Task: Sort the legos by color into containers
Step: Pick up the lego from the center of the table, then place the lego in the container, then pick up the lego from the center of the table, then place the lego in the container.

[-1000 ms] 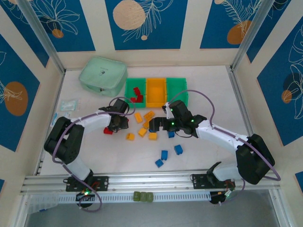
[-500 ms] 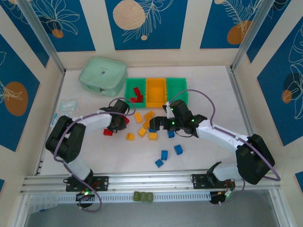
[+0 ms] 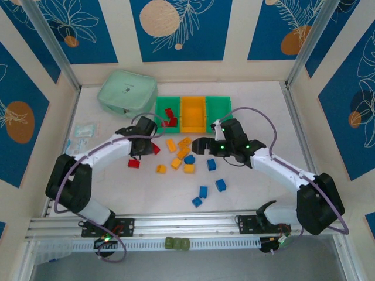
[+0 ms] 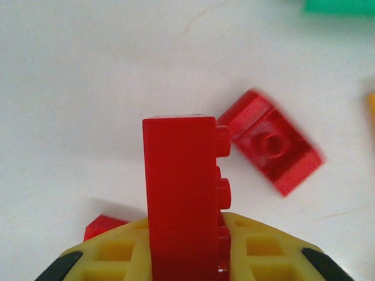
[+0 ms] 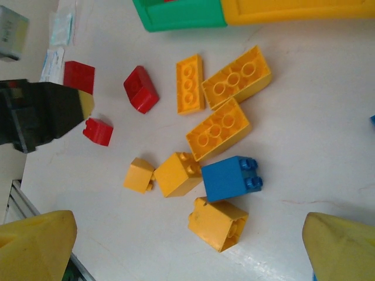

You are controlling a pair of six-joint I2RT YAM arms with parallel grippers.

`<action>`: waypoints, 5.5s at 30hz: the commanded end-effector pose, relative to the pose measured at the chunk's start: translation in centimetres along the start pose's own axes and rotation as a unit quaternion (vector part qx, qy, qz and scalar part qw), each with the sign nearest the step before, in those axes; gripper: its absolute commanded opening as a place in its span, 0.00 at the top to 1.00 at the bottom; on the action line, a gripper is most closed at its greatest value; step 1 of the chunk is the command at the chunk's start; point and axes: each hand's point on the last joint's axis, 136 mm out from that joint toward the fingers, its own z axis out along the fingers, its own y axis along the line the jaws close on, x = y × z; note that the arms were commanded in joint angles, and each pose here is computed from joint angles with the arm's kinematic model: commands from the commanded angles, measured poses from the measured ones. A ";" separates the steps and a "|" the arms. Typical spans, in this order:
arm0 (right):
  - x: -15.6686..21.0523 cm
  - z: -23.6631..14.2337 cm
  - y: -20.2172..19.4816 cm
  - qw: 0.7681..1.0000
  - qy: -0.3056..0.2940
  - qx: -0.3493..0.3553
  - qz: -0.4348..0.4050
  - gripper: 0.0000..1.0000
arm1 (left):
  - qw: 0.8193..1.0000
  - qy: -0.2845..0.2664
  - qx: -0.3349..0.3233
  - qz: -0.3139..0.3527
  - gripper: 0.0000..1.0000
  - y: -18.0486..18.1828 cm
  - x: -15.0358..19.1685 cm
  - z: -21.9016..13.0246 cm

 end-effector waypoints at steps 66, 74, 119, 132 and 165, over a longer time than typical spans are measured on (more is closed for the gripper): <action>3.9 3.9 1.3 0.997 0.072 0.010 -0.038 0.01 | 0.995 0.002 0.078 -0.063 0.26 -2.6 -0.9 1.4; 3.8 3.7 0.7 0.996 0.067 0.024 -0.045 0.01 | 0.995 0.023 0.074 -0.066 0.24 -3.9 -1.0 4.6; -1.6 0.9 0.5 1.000 0.007 -0.002 -0.014 0.01 | 0.993 -0.071 0.091 0.023 0.69 -7.2 -11.2 0.0; -2.2 0.2 -0.1 1.000 0.005 0.005 -0.012 0.01 | 0.993 -0.073 0.089 0.032 0.48 -10.6 -17.6 3.7; 5.2 3.7 4.7 0.995 0.078 -0.028 -0.057 0.01 | 0.997 0.005 0.027 -0.070 0.28 3.8 3.8 -3.6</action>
